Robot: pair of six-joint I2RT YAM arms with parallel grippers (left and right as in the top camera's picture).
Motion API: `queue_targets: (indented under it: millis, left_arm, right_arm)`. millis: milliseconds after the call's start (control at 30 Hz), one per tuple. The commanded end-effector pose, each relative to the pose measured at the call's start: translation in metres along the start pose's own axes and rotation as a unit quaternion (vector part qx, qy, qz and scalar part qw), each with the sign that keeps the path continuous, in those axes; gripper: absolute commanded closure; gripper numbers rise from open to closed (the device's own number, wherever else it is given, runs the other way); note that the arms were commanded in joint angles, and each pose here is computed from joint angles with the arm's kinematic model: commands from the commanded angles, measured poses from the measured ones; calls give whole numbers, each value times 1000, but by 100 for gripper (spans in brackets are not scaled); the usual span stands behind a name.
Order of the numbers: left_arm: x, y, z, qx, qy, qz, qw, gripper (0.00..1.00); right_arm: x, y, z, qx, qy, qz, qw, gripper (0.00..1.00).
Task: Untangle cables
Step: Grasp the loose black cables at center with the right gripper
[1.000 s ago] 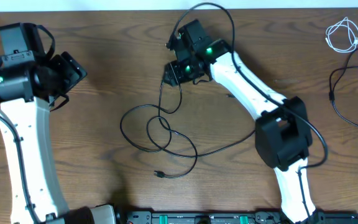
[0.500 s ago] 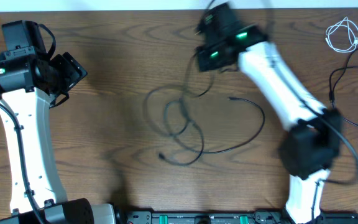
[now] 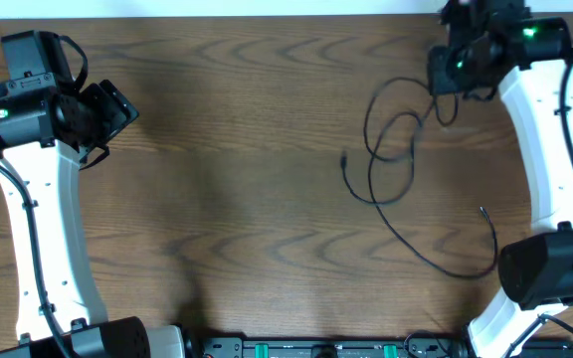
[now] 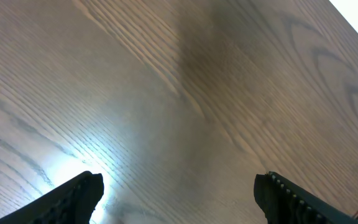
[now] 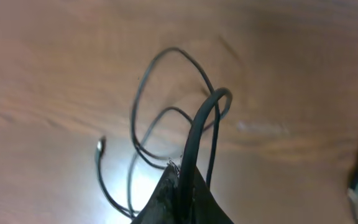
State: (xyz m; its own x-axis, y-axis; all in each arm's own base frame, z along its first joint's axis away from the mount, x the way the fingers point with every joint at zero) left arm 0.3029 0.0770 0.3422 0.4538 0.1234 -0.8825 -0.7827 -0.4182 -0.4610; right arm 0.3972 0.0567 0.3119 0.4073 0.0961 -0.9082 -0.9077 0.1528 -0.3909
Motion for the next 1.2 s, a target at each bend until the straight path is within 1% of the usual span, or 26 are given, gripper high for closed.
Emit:
queue_targets:
  millis: [0, 133, 367, 467, 533, 567, 633, 700, 767, 800, 867, 967, 1167]
  left_arm:
    - [3, -1, 2, 7, -5, 3, 1000, 17]
    - [5, -1, 2, 7, -6, 7, 1000, 17]
    - [7, -1, 1, 7, -6, 11, 1000, 17]
    - [9, -1, 1, 7, -7, 13, 1000, 17]
    - [9, -1, 1, 7, -7, 13, 1000, 17]
    - [10, -2, 1, 7, -7, 13, 1000, 17]
    - [10, -2, 1, 7, -7, 14, 1000, 17]
    - [11, -2, 1, 7, -7, 15, 1000, 17]
    - [11, -2, 1, 7, -7, 15, 1000, 17]
    - [11, -2, 1, 7, -7, 16, 1000, 17]
    - [11, -2, 1, 7, -7, 15, 1000, 17]
    - [11, -2, 1, 7, -7, 15, 1000, 17]
    - [11, -1, 1, 7, -8, 18, 1000, 17]
  right_arm:
    - [7, 16, 17, -68, 86, 24, 994, 99]
    - [28, 45, 36, -97, 133, 87, 983, 99]
    - [97, 103, 68, -138, 183, 184, 956, 99]
    - [117, 125, 81, -152, 186, 221, 945, 94]
    - [126, 141, 91, -167, 182, 242, 938, 85]
    - [130, 148, 98, -178, 179, 248, 935, 77]
    - [132, 150, 105, -180, 175, 239, 938, 53]
    - [133, 148, 109, -176, 167, 223, 944, 42]
    - [134, 144, 109, -172, 162, 215, 948, 35]
    - [135, 141, 107, -168, 162, 214, 949, 30]
    - [135, 137, 101, -158, 163, 215, 950, 26]
    - [133, 130, 93, -138, 152, 228, 952, 25]
    - [136, 139, 77, -90, 109, 302, 943, 26]
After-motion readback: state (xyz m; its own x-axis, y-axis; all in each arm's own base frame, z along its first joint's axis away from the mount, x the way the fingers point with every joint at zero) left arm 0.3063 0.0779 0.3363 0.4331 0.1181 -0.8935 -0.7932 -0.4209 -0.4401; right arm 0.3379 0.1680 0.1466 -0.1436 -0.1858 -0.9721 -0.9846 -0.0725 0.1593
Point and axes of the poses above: each gripper's point midway between its finger pads, its own x axis out along the fingers, its own z axis along the line the jaws close on, y = z × x, the point moved 10 cm from there along -x, back along the fingers, and after that the axes turned 15 degrees about x, right-handed, at the moved point
